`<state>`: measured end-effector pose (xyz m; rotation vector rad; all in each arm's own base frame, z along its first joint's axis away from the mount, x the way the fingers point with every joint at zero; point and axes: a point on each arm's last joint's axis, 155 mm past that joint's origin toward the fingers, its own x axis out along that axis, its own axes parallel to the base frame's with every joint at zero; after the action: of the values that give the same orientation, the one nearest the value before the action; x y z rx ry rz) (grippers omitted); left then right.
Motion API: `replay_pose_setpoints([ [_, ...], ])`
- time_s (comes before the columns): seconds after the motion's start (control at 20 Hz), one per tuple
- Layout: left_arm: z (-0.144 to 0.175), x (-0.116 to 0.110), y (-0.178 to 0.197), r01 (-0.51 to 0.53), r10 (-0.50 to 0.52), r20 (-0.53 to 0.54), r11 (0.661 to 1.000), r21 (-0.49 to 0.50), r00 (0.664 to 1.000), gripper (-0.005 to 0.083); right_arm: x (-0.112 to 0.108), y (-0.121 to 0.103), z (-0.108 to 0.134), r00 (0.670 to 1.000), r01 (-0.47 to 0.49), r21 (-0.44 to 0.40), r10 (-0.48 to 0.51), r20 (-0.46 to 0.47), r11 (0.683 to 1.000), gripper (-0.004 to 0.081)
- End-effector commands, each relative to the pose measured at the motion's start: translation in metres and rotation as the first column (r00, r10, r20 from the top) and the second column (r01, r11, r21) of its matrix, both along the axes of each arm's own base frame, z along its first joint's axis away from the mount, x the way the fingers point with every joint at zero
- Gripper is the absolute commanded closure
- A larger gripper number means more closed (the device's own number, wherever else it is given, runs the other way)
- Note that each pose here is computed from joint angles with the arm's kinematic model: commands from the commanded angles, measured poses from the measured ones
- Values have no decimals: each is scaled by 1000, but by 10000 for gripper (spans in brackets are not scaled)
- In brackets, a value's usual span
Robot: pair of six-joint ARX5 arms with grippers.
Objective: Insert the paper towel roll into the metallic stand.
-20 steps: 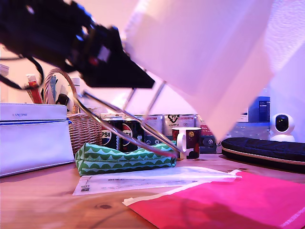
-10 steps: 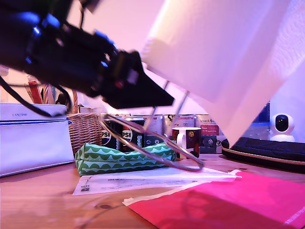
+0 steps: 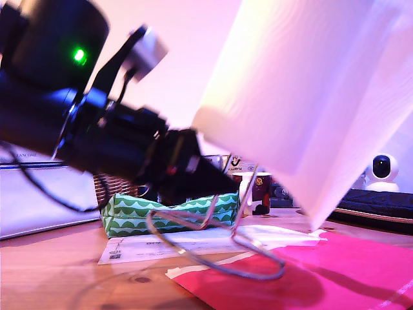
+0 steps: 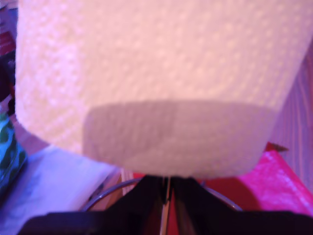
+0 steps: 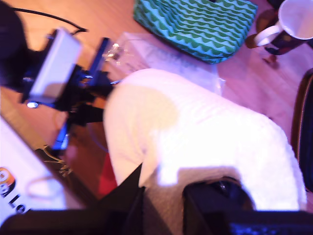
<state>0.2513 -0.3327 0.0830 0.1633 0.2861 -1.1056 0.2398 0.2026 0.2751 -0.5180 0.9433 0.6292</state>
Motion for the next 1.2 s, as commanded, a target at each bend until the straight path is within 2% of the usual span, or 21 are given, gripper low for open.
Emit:
replay_pose_setpoints([
  [0.0, -2, 0, 11, -27, 26, -43, 999, -34, 999, 797, 19, -21, 2, 995, 77, -81, -72, 66, 994, 782],
  [0.4, -28, 5, 18, -53, 52, -85, 998, -14, 995, 797, 23, -20, -1, 995, 83, -95, -77, 70, 992, 782],
  [0.65, -33, 7, 17, -59, 55, -101, 998, -33, 993, 797, 22, -21, -2, 995, 83, -99, -77, 66, 992, 782],
  [0.85, -44, 3, 20, -59, 59, -137, 998, 4, 989, 797, 22, -21, -3, 995, 83, -102, -77, 63, 991, 782],
  [1.05, -54, -1, 24, -58, 65, -170, 997, 43, 983, 670, 23, -20, -6, 995, 82, -109, -77, 56, 991, 782],
  [1.15, -57, -3, 25, -57, 67, -183, 997, 57, 981, 639, 24, -19, -7, 996, 82, -113, -76, 52, 990, 782],
])
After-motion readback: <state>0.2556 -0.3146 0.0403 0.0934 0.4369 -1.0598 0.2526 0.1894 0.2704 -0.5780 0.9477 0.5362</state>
